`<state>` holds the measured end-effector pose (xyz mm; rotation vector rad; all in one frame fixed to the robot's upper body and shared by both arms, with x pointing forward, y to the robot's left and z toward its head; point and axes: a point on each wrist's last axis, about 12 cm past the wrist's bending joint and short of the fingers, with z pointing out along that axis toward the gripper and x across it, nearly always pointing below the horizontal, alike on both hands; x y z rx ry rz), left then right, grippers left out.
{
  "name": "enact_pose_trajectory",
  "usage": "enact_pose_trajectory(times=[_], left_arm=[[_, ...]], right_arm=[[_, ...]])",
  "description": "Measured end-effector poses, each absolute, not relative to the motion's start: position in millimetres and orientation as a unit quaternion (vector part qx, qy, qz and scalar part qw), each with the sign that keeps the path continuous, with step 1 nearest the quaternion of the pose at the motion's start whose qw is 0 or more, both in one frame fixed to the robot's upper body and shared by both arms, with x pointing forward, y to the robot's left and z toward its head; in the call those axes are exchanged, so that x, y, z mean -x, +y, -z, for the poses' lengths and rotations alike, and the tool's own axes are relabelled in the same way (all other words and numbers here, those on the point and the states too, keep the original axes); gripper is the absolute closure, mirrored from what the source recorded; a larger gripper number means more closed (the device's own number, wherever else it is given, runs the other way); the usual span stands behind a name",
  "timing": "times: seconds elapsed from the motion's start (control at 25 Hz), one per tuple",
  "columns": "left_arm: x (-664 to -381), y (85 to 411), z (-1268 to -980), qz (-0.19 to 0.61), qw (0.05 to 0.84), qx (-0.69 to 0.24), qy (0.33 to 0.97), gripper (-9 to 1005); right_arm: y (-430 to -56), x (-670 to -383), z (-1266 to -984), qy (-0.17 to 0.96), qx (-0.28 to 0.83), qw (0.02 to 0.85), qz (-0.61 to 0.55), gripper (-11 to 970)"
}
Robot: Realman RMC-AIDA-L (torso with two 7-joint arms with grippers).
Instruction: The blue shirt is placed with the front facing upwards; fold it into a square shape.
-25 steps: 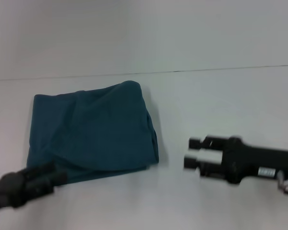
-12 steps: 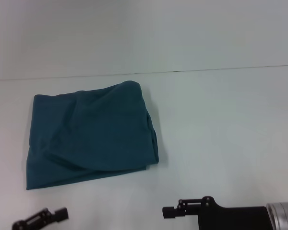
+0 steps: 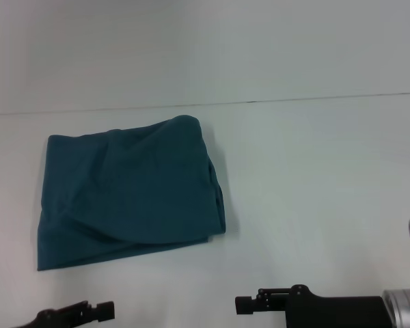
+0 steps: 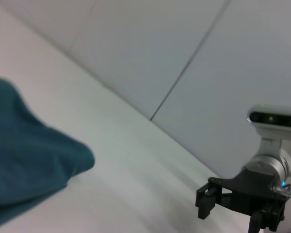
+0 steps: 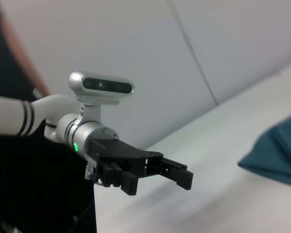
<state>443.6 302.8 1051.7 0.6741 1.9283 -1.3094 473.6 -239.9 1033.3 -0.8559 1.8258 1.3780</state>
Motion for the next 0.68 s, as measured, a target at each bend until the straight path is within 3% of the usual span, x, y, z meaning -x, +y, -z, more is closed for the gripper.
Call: enact_pose_trajectory(times=[0.2, 0.68], left_arm=[[-463, 296, -1058, 0.515, 0.302, -0.249, 0.762, 96], [-463, 300, -1056, 0.499, 0.313, -0.253, 0.768, 96]], right_arm=[[-242, -481, -1037, 0.725, 0.299, 0.314, -0.535, 318], [-240, -479, -1035, 0.726, 0.295, 0.311, -0.537, 318]])
